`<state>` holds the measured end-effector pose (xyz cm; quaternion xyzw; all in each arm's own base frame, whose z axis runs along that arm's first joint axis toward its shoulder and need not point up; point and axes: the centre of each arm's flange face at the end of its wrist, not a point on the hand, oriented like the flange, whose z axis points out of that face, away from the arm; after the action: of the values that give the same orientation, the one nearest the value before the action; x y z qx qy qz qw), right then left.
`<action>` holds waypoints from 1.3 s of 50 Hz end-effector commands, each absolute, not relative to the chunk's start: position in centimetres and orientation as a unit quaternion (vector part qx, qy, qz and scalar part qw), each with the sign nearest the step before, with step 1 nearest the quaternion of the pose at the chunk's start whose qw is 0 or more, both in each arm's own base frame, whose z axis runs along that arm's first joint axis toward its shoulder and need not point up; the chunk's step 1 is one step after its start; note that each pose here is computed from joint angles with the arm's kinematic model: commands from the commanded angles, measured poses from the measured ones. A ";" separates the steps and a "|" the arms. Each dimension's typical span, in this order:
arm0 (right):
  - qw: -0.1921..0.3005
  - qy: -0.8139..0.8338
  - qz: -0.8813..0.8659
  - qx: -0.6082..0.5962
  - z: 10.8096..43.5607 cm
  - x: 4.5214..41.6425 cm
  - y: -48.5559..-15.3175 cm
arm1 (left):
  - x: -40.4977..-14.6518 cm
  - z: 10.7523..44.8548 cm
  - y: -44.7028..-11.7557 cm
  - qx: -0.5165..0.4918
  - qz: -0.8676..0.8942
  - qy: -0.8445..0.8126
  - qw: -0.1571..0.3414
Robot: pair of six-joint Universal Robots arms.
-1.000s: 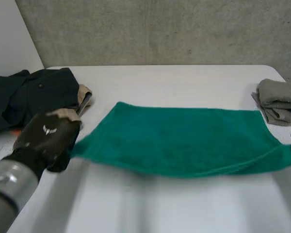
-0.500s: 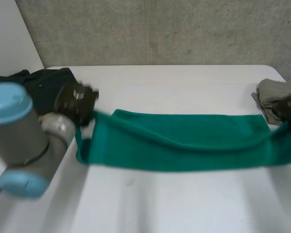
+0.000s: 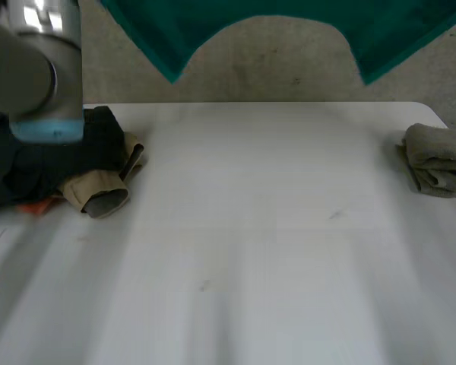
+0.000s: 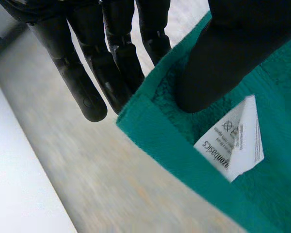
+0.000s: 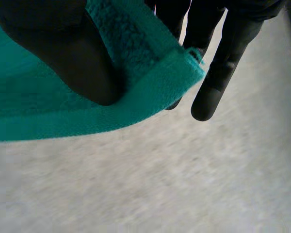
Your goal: Fold the laundry.
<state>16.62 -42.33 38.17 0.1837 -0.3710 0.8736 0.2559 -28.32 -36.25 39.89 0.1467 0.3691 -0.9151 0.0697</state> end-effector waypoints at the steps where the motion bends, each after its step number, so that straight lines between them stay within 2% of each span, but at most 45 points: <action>1: 0.208 -0.483 0.813 0.248 29.6 17.4 -43.0 | -27.6 30.5 -35.9 0.183 -0.851 0.491 0.043; 2: 0.186 -0.511 0.794 0.272 27.0 17.6 -42.8 | -27.6 29.4 -35.7 0.188 -0.843 0.503 0.040; 5: 0.157 -0.549 0.764 0.301 23.4 18.0 -42.4 | -27.5 25.8 -34.8 0.204 -0.814 0.543 0.032; 6: 0.142 -0.570 0.745 0.315 21.3 18.1 -42.0 | -27.4 24.9 -34.6 0.209 -0.808 0.550 0.031; 10: 0.129 -0.607 0.712 0.327 18.5 17.9 -41.0 | -27.3 19.2 -32.7 0.252 -0.762 0.596 0.018; 13: 0.113 -0.647 0.675 0.337 16.9 17.8 -39.4 | -27.1 17.2 -31.2 0.274 -0.737 0.617 0.008; 17: 0.097 -0.695 0.621 0.349 16.2 17.2 -37.3 | -25.6 17.0 -28.7 0.285 -0.710 0.644 0.013; 20: 0.094 -0.737 0.569 0.353 17.4 15.7 -35.0 | -24.6 17.6 -26.4 0.295 -0.688 0.663 0.016; 28: 0.117 -0.816 0.386 0.413 18.4 10.6 -28.5 | -20.3 17.8 -16.3 0.348 -0.516 0.782 0.016; 32: 0.127 -0.817 0.333 0.453 18.4 9.1 -26.8 | -19.3 17.9 -13.6 0.361 -0.467 0.807 0.011; 39: 0.156 -0.807 0.380 0.424 18.8 8.4 -28.8 | -20.1 18.5 -14.9 0.360 -0.507 0.783 0.011; 42: 0.161 -0.806 0.411 0.395 18.1 8.4 -30.6 | -21.1 18.1 -17.8 0.351 -0.534 0.769 0.016; 47: 0.152 -0.790 0.453 0.385 16.4 10.4 -33.7 | -22.6 17.9 -21.7 0.342 -0.568 0.748 0.019; 54: 0.184 -0.773 0.490 0.359 15.5 10.9 -36.8 | -24.3 17.1 -27.2 0.315 -0.610 0.726 0.042; 59: 0.193 -0.747 0.521 0.365 14.8 12.2 -38.9 | -25.2 15.7 -28.9 0.303 -0.606 0.733 0.065; 65: 0.199 -0.729 0.544 0.364 14.3 13.0 -40.4 | -26.8 14.9 -29.5 0.304 -0.613 0.726 0.067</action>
<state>12.30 -39.14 14.62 0.3628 -0.7459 0.5237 0.1942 -25.51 -29.06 15.52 0.3037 0.7304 -0.6084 0.0640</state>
